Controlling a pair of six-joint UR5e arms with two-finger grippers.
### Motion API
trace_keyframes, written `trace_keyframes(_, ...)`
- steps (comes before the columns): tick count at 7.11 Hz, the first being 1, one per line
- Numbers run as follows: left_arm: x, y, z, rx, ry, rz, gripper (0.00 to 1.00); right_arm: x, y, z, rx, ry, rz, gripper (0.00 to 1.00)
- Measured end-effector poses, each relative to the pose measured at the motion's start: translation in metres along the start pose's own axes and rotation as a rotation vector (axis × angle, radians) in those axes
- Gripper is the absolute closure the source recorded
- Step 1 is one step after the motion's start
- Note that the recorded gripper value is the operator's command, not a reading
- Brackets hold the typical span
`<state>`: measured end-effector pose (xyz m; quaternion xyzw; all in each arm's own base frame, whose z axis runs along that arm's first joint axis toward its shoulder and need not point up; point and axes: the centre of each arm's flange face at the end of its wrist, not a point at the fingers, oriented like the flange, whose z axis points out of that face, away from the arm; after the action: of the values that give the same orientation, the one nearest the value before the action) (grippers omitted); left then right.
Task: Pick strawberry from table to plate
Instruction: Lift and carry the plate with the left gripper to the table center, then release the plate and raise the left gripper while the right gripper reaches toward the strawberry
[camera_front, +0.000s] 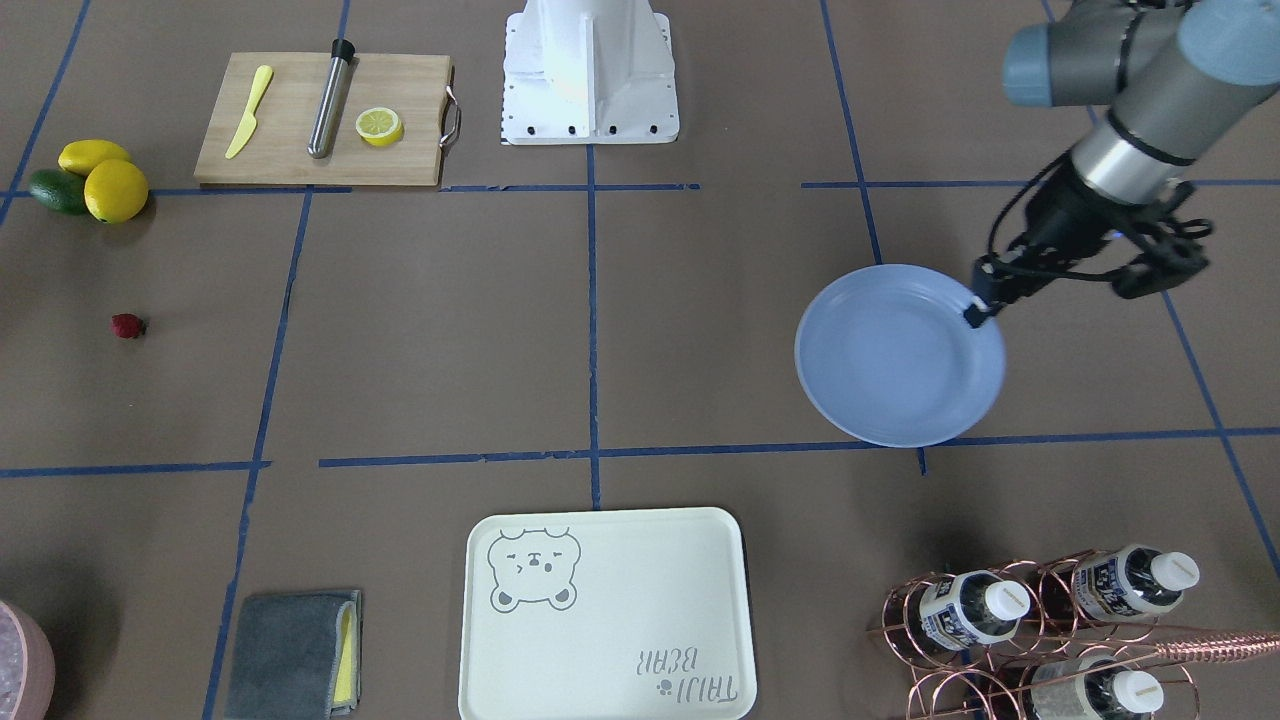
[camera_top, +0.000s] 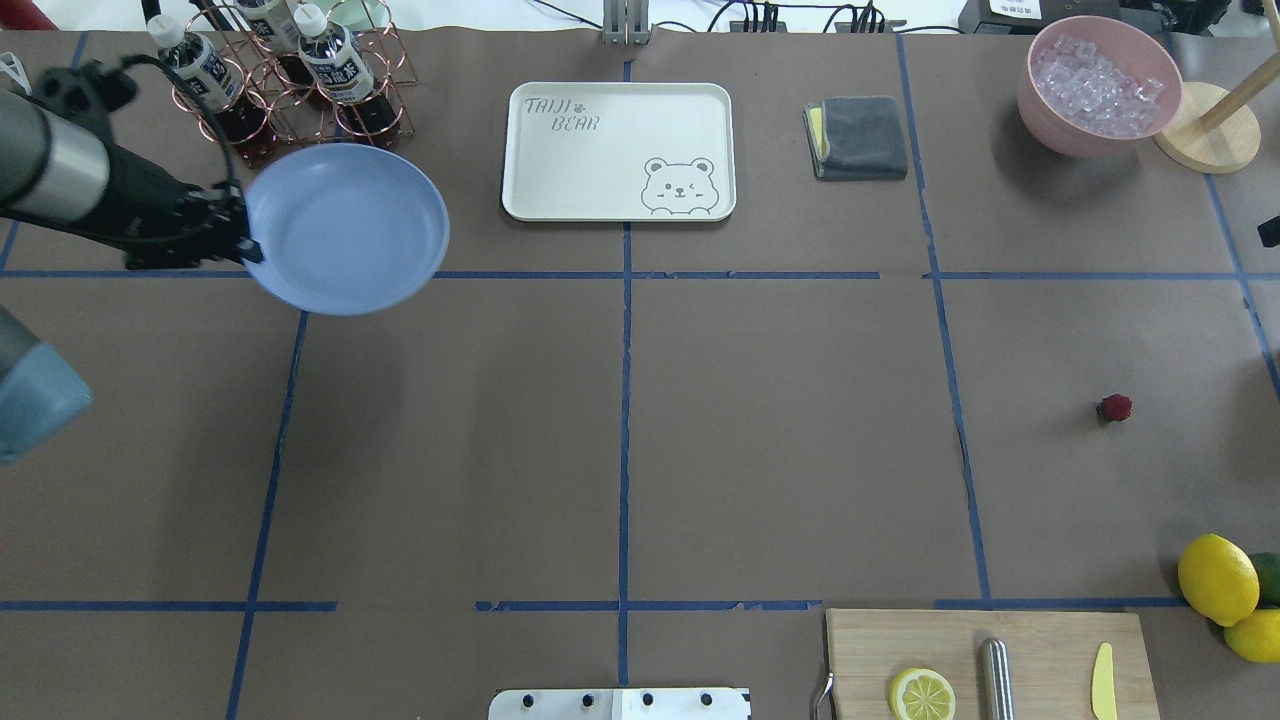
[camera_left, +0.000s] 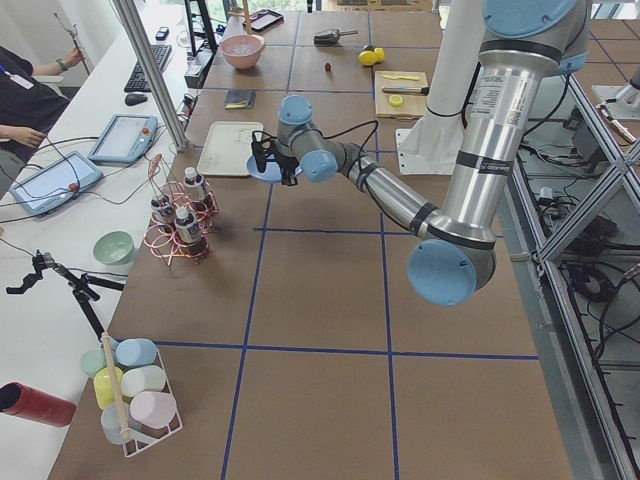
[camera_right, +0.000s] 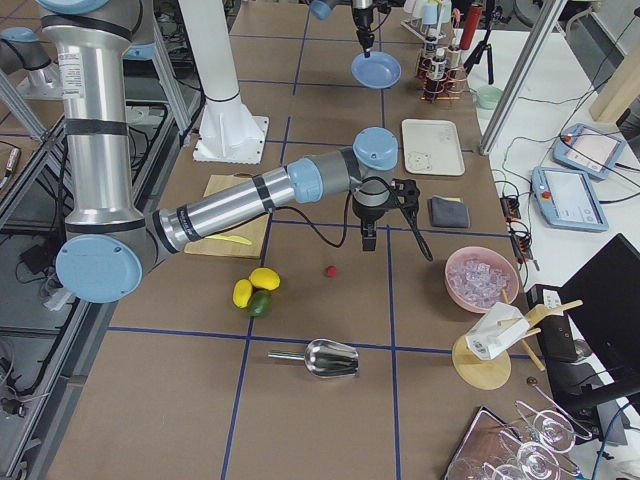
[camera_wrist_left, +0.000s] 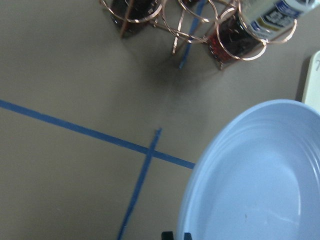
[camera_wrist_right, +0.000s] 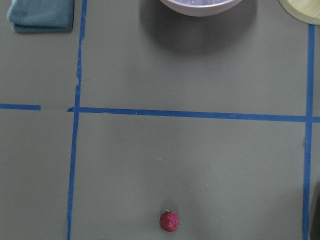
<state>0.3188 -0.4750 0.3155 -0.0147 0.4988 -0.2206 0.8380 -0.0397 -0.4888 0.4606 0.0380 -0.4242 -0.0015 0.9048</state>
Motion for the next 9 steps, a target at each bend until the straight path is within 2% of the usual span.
trace_keyframes(2,0.06,0.097,0.059,-0.037,0.014,-0.103,1.0,-0.03,0.001,0.02,0.05,0.009,0.032,0.0)
trace_keyframes(3,0.078,0.131,0.08,-0.046,0.014,-0.133,1.0,-0.045,0.004,0.031,0.067,0.003,0.046,0.0)
trace_keyframes(6,0.095,0.191,0.118,-0.072,0.0,-0.134,1.0,-0.058,0.008,0.041,0.074,-0.009,0.051,0.0)
trace_keyframes(7,0.097,0.199,0.124,-0.081,-0.004,-0.128,0.01,-0.058,0.008,0.042,0.073,-0.01,0.052,0.0)
trace_keyframes(9,0.093,0.202,0.134,-0.08,-0.02,-0.118,0.0,-0.058,0.009,0.043,0.07,-0.009,0.052,0.0)
